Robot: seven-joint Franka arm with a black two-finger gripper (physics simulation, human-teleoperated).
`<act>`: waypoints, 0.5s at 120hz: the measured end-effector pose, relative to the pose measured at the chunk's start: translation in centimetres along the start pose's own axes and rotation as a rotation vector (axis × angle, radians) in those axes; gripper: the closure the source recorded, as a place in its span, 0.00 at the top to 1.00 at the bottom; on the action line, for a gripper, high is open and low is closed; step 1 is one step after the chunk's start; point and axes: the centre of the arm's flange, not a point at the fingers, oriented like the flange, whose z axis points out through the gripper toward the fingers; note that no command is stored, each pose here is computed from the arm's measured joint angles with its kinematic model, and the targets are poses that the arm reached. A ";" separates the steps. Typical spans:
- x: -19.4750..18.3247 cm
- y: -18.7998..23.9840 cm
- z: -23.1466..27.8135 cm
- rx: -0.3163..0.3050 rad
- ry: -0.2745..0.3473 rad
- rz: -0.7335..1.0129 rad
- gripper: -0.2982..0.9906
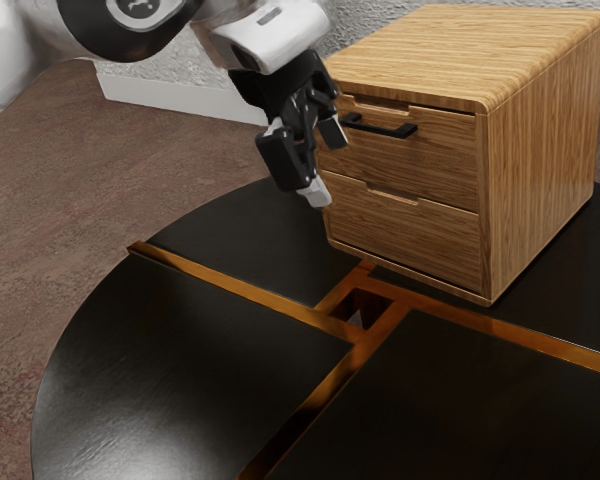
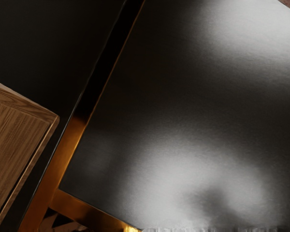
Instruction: Pull the drawer handle with one arm to open the drawer
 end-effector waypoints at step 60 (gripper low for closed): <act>-2.4 -7.4 4.9 0.069 -0.009 0.324 0.77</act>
